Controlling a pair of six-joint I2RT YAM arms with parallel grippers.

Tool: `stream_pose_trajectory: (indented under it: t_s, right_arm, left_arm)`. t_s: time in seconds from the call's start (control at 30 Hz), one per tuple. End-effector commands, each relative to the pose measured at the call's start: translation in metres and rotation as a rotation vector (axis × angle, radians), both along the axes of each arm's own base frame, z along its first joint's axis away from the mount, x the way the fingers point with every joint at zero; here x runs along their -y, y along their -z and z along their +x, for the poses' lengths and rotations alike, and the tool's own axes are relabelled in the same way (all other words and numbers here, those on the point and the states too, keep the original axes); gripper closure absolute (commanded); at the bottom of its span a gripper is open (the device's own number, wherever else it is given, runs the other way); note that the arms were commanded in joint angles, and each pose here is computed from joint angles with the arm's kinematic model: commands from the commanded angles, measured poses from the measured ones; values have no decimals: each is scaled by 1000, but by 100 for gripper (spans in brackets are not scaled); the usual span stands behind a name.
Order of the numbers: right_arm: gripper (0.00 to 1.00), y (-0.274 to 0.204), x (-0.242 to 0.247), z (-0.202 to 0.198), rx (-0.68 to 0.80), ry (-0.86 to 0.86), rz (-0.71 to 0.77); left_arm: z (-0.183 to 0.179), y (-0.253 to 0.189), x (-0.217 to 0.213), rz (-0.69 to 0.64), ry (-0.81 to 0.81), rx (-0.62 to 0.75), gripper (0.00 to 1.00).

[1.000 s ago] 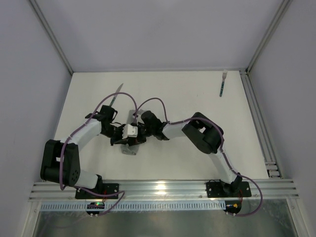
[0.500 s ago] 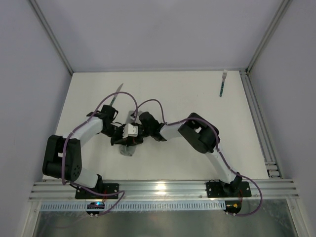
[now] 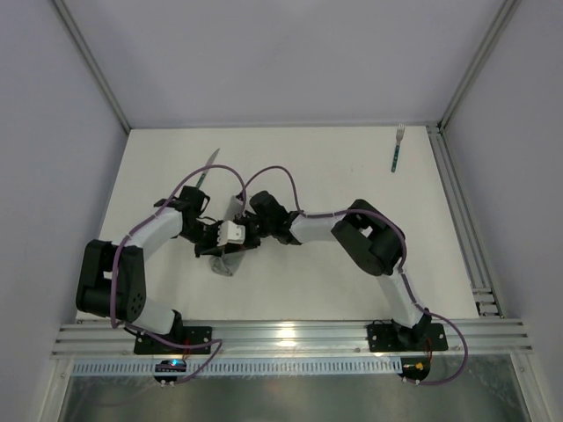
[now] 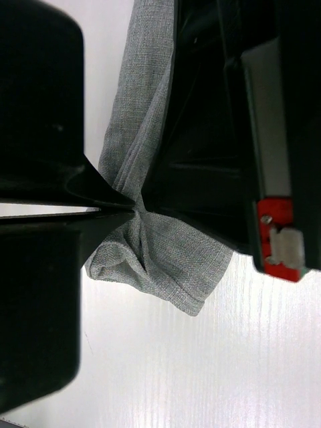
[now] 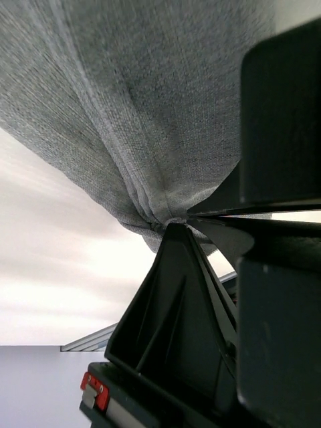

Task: Fold the napkin into a case and place the utensils inside
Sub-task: Smooth out the smaller rectangle-folded napkin at the center of the board.

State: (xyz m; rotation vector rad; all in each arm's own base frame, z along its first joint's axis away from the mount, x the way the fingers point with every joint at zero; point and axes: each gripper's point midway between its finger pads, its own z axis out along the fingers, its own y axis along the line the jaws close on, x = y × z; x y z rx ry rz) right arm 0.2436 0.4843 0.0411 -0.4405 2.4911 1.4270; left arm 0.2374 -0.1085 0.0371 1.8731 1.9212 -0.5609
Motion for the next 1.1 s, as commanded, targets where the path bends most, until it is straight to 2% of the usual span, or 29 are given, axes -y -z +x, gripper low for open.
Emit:
stream_pose_trajectory:
  t_s: [0.0,0.2,0.23,0.37,0.47,0.5,0.57,0.73,1.07]
  right_arm:
    - [97,-31,4,12,74,2,28]
    - [97,-30,18,16,57,38,47]
    - [96,-43,28,29,86,70,60]
    - [69,-50,75,67,176,174,-54]
    - [59,-48,102,91,221,239,-120]
    - [51,-45,105,93,217,247,-125]
    - [46,-39,108,98,208,264,-131]
    - [39,-21,102,108,167,307,-101]
    - [41,0,74,135,135,338,-25]
  left_arm:
    - [6,-10,-2,-2,12,36,100]
    - [5,-6,-4,11,8,22,97]
    - [5,-4,-7,32,0,20,96]
    - [6,2,-11,57,-18,11,92]
    - [9,3,-11,58,-40,7,91]
    - [9,4,-11,57,-42,1,91]
    - [9,5,-11,55,-44,0,91]
    - [8,4,-10,50,-37,0,90]
    - [6,12,-12,66,-20,-14,86]
